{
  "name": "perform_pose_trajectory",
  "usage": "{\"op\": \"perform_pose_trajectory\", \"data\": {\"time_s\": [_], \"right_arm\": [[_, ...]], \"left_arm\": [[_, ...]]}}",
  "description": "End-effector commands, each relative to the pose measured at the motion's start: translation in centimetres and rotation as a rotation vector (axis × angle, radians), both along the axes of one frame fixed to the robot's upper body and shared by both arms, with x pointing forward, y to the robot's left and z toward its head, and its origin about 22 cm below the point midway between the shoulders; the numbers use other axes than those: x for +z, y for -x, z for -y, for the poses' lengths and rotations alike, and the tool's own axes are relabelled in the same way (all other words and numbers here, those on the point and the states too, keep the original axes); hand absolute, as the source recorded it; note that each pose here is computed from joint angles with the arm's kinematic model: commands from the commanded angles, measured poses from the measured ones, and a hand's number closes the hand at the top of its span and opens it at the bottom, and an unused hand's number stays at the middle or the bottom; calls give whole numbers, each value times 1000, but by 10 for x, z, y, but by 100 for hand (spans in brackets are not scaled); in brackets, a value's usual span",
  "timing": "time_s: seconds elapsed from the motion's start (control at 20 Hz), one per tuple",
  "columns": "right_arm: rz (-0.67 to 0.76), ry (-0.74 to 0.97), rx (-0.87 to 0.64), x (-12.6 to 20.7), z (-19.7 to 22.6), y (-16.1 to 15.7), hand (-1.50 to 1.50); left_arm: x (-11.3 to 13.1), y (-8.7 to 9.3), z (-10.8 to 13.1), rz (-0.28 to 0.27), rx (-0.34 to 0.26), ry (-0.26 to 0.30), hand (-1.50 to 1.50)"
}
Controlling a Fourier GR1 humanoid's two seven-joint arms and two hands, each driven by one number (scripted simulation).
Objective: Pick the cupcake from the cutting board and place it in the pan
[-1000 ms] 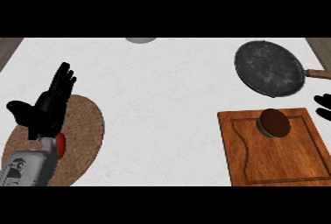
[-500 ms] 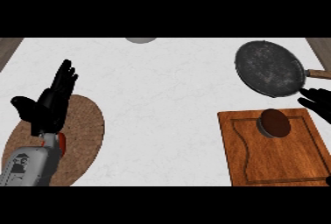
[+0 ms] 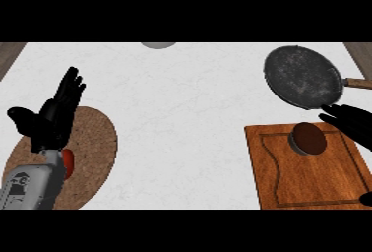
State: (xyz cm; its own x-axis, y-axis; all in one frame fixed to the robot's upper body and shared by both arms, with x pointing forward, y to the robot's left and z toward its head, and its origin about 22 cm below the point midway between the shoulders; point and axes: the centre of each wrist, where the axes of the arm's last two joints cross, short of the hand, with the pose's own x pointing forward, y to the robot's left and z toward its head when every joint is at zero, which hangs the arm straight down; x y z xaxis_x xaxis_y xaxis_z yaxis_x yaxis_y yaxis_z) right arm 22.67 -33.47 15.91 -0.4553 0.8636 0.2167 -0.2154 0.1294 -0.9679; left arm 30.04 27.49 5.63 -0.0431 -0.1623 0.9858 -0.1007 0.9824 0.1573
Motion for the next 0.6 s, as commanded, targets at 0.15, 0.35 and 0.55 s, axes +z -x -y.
{"op": "perform_pose_trajectory", "data": {"time_s": [0.15, 0.35, 0.55], "right_arm": [[-20, 59, 21, -17, -16, -20, -150], [-23, 104, 18, -31, -22, -4, -150], [13, 234, -37, -23, -28, -38, -150]], "left_arm": [[-4, -16, 2, 1, 5, 22, 0], [-9, 9, -9, -10, -3, 11, 0], [-2, -13, -1, -2, 6, -17, 0]]}}
